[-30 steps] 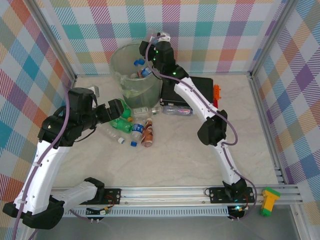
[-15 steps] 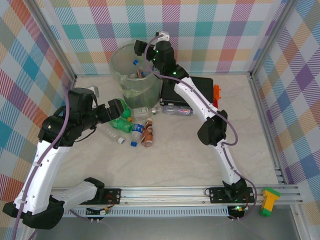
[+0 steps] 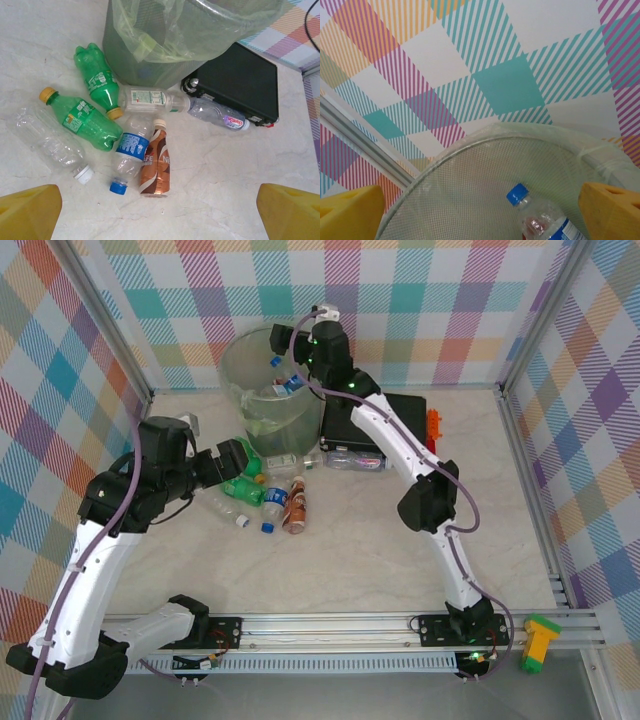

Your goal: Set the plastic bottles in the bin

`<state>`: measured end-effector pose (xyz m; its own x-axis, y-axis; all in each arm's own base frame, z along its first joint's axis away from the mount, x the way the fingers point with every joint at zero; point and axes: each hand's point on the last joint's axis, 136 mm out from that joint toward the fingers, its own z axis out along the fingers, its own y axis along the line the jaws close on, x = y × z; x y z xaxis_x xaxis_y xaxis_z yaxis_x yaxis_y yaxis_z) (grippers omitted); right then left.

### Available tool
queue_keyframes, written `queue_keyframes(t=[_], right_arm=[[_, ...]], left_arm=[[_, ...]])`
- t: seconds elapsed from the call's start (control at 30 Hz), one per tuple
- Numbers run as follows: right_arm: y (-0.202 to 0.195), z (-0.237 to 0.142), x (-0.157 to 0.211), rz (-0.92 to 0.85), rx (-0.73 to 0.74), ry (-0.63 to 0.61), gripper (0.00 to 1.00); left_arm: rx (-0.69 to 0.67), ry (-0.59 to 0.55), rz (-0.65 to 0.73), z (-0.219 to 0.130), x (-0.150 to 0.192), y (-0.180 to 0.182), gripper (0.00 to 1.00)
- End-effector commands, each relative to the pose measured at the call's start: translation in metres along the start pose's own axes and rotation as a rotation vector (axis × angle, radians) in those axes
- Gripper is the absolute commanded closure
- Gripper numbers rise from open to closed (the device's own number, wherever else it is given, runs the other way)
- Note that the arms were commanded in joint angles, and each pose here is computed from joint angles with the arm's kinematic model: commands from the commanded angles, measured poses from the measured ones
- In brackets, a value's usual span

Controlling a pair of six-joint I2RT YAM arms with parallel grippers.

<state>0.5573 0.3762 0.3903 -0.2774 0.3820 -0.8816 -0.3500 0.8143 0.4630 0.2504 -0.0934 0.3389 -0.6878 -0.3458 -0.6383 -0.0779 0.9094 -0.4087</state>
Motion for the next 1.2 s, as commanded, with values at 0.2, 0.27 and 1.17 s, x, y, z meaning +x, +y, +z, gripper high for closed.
queue_keyframes(t=[0.2,0.27,1.17], right_arm=[[0.016,-0.067,-0.030,0.006,-0.031,0.059,0.01],[0.012,-0.078,-0.022,0.014,-0.025,0.093,0.01],[-0.021,-0.206,0.053,-0.036,-0.071,0.339,0.01]], left_arm=[[-0.004,0.016,-0.006,0.015,0.013,0.006,0.01],[-0.025,0.034,-0.019,0.023,0.019,0.011,0.01],[-0.371,0.269,-0.568,0.154,0.053,0.144,0.10]])
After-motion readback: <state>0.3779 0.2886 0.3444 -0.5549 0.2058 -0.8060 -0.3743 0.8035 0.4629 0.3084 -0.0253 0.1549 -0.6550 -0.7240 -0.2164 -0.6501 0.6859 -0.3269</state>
